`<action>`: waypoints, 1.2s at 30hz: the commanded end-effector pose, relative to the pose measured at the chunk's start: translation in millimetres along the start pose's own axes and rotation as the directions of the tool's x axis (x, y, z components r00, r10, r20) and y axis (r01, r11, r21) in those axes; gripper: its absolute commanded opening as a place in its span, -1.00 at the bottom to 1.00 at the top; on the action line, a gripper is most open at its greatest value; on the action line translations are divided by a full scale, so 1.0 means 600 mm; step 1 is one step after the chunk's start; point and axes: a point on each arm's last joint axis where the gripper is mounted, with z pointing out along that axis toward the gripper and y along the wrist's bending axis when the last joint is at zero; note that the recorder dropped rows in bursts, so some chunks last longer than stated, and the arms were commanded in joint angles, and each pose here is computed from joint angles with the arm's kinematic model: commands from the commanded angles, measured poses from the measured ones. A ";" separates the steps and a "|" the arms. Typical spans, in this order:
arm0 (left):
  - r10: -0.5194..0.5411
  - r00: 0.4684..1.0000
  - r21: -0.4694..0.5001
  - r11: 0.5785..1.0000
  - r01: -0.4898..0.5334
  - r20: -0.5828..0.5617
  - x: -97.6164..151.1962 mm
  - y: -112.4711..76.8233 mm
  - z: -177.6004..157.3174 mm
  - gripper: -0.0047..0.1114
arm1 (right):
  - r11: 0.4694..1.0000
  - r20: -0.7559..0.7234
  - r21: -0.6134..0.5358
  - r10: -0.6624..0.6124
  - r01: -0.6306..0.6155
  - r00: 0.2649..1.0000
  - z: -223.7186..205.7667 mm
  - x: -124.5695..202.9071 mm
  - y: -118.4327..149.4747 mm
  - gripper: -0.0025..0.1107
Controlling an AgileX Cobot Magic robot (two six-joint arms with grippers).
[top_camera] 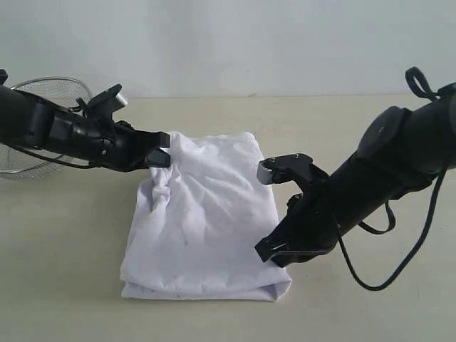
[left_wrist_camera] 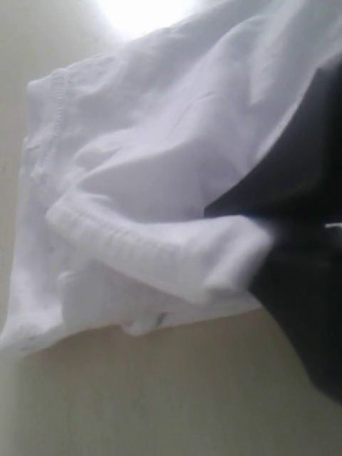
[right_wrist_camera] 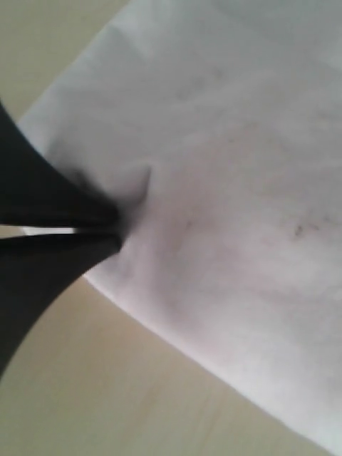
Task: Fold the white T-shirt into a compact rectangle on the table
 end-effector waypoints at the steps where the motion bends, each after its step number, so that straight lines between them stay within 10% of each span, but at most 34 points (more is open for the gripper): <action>1: 0.030 1.000 -0.021 0.999 -0.030 -0.003 -0.001 0.004 -0.001 -0.84 | 1.000 -0.001 -0.009 -0.010 0.009 1.000 0.003 -0.002 0.009 -0.96; 15: 0.014 1.000 -0.015 1.000 -0.013 0.002 -0.008 0.031 -0.017 -0.84 | 1.000 -0.075 -0.024 -0.012 0.010 0.997 0.047 0.011 0.018 -0.96; 28: 0.087 0.995 0.096 0.991 -0.091 0.049 -0.096 0.017 -0.069 -0.84 | 1.000 -0.079 -0.028 -0.011 0.008 0.997 0.047 0.012 0.019 -0.96; 36: 0.047 0.997 0.123 0.992 -0.040 -0.054 -0.073 0.027 -0.051 0.10 | 1.000 -0.078 -0.027 -0.011 0.009 0.997 0.047 0.011 0.019 -0.96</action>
